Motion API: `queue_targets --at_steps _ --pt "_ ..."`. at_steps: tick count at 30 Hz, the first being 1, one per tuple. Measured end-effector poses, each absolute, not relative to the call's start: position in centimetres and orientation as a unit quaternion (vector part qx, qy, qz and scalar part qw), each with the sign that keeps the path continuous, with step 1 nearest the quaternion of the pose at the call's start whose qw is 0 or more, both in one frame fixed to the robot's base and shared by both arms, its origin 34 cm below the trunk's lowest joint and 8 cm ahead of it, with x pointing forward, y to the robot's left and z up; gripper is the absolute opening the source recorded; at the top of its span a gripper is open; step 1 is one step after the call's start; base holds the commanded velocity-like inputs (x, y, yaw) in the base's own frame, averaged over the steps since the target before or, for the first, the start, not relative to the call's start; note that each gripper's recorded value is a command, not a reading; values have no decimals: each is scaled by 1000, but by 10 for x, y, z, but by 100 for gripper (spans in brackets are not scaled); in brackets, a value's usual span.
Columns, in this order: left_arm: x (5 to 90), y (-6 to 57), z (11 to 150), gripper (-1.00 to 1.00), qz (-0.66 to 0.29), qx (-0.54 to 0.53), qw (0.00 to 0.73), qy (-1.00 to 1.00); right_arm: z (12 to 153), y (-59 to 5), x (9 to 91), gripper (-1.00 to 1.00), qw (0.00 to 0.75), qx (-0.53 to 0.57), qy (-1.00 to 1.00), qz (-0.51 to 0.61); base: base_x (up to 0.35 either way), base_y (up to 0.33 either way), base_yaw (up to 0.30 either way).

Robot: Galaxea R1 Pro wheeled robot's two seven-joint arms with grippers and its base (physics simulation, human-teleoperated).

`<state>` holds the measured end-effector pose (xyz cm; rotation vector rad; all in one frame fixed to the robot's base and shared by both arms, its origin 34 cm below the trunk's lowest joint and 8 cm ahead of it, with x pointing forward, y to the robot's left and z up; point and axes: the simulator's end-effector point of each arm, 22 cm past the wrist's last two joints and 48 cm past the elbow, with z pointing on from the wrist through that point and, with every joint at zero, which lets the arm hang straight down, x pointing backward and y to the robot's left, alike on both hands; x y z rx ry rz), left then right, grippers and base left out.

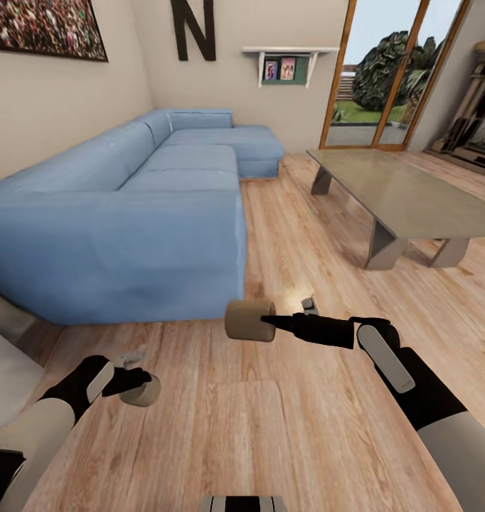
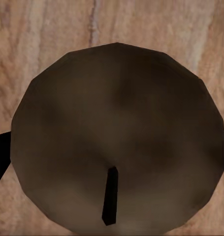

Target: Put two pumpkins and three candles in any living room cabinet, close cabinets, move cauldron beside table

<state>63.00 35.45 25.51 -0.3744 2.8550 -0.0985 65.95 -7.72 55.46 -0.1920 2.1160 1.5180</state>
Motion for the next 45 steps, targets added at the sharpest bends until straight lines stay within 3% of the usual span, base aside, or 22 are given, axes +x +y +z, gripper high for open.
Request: queue_targets --at_steps 45 --pt "673 348 389 -100 -50 -121 240 962 677 -84 640 -100 345 -117 756 543 -106 0 -143"
